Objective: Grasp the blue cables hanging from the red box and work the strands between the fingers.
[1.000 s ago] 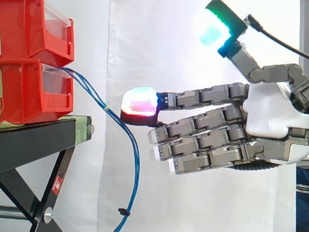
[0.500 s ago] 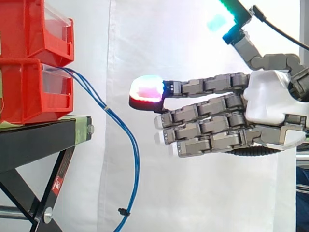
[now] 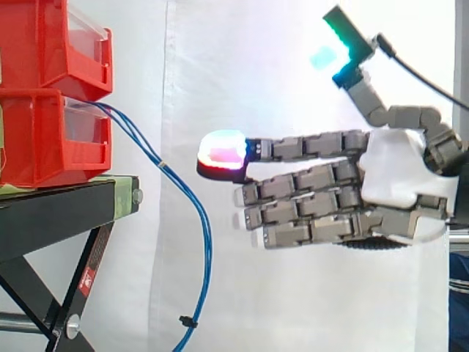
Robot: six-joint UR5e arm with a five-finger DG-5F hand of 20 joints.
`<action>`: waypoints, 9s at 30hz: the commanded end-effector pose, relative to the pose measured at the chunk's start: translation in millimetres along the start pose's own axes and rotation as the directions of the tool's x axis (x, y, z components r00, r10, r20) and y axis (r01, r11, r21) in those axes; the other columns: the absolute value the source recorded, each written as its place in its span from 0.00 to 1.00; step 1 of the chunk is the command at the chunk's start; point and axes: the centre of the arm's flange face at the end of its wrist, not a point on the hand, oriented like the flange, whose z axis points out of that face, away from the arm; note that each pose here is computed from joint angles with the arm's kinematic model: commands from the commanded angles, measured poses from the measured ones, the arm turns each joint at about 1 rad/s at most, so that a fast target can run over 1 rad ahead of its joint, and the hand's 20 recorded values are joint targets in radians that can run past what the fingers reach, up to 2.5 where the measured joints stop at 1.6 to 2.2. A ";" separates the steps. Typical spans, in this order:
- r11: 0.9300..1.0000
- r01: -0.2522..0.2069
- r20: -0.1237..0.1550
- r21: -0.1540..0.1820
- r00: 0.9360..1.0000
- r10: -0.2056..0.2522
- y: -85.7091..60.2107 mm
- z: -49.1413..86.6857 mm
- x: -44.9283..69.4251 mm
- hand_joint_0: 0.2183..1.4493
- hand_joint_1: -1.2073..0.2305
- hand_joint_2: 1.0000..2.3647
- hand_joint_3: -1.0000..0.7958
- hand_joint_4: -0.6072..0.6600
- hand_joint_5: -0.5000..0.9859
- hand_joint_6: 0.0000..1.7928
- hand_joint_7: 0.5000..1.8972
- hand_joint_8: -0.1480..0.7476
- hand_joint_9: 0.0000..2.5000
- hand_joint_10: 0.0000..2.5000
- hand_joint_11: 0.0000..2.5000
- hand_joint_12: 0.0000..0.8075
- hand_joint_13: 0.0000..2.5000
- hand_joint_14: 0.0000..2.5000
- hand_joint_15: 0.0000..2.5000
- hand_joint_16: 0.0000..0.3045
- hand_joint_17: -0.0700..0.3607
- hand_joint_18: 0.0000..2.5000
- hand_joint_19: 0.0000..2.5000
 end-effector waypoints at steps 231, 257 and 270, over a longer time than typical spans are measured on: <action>0.996 -0.019 -0.065 -0.092 0.998 0.013 -86.0 70.8 30.7 0.44 0.41 0.00 0.00 0.70 0.48 0.00 0.57 0.64 0.43 1.00 1.00 0.67 0.52 1.00 0.70 0.22 0.50 0.66 0.28; 0.992 -0.038 -0.062 -0.117 0.998 0.031 -78.3 80.4 24.6 0.45 0.40 0.00 0.00 0.69 0.47 0.07 0.59 0.64 0.43 1.00 1.00 0.66 0.52 1.00 0.68 0.21 0.49 0.65 0.29; 0.992 -0.037 -0.059 -0.121 0.998 0.030 -76.0 82.8 19.5 0.46 0.40 0.00 0.00 0.69 0.46 0.11 0.58 0.64 0.43 1.00 1.00 0.66 0.52 1.00 0.69 0.20 0.49 0.65 0.29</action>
